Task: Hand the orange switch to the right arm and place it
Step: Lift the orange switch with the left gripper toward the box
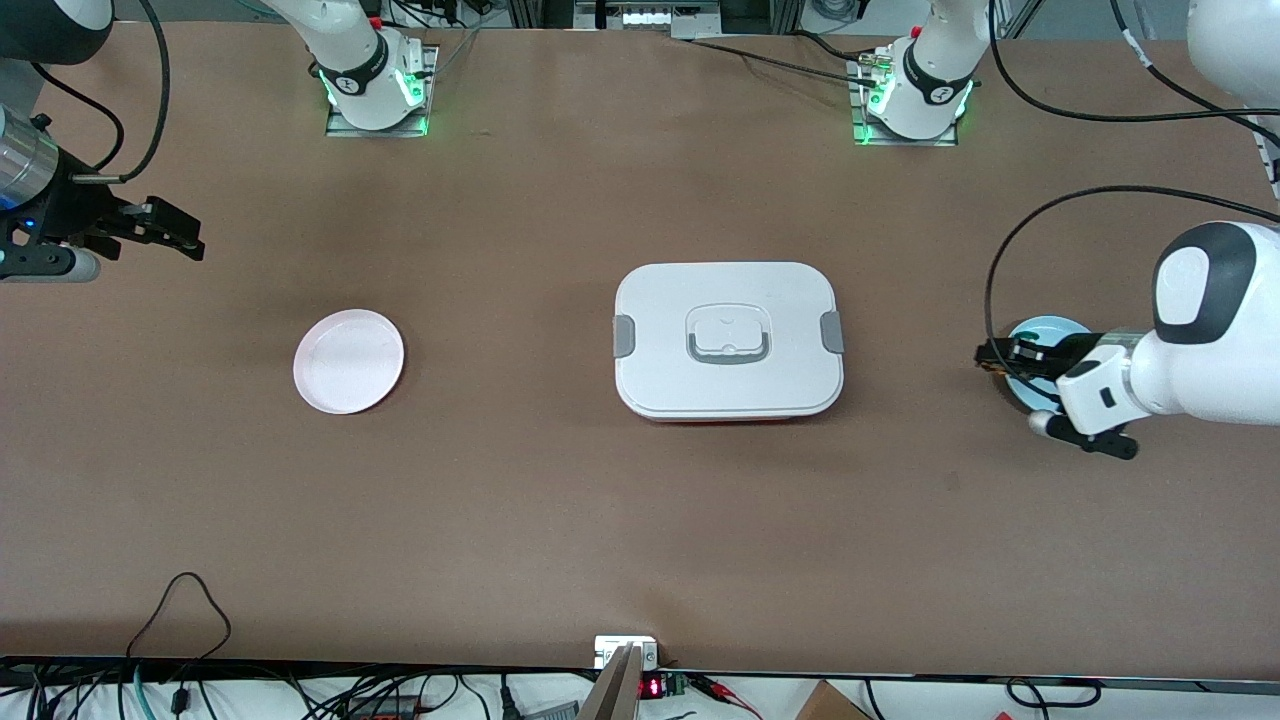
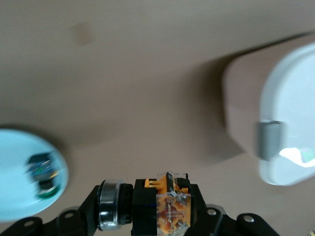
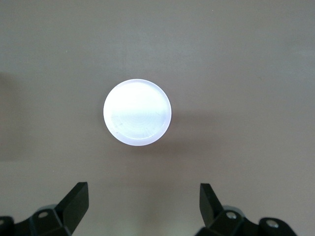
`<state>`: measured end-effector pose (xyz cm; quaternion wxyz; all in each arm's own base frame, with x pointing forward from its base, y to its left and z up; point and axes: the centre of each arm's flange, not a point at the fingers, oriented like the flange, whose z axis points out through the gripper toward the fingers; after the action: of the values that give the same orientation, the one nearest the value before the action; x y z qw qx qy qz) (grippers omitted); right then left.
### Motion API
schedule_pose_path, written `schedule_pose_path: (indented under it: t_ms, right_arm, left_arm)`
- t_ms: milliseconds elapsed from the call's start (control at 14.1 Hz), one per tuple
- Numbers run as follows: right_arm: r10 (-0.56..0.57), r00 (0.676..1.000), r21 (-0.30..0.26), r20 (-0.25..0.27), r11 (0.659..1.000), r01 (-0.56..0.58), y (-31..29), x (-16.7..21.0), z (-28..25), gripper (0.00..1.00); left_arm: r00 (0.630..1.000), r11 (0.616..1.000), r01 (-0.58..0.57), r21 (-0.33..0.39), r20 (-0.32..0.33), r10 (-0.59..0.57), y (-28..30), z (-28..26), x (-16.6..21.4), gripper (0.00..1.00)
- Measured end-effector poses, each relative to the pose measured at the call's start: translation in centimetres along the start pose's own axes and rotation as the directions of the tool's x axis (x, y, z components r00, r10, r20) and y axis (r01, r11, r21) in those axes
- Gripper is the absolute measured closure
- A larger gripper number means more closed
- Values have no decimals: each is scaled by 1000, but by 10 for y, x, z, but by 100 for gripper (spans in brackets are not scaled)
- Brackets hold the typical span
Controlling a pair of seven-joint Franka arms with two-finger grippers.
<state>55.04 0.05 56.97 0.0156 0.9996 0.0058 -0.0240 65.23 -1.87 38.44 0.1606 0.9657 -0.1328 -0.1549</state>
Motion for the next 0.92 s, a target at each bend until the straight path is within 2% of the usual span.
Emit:
schedule_pose_path:
  t_ms: [212, 354, 496, 637, 779, 921]
  right_arm:
    - [0, 1000, 0, -8, 1000, 0, 0, 0, -7, 0]
    - [0, 1000, 0, -5, 1000, 0, 1, -1, -8, 0]
    - [2, 1000, 0, 2, 1000, -2, 2, -2, -8, 0]
    - [6, 1000, 20, 9, 1000, -6, 1, -3, -7, 0]
    - [11, 1000, 98, 16, 995, -12, -6, -3, -7, 0]
    - [11, 999, 177, 35, 984, -17, -15, -3, -4, 0]
  left_arm:
    - [995, 974, -96, -207, 15, 102, 68, 8, 5, 28]
    - [986, 925, -159, -344, -9, 166, 119, 7, 8, 28]
    - [968, 853, -247, -460, -83, 235, 156, -3, 10, 28]
    - [928, 780, -373, -503, -197, 317, 192, -15, 12, 28]
    - [888, 730, -459, -506, -294, 354, 240, -28, 10, 28]
    - [833, 678, -549, -489, -390, 394, 285, -40, 4, 28]
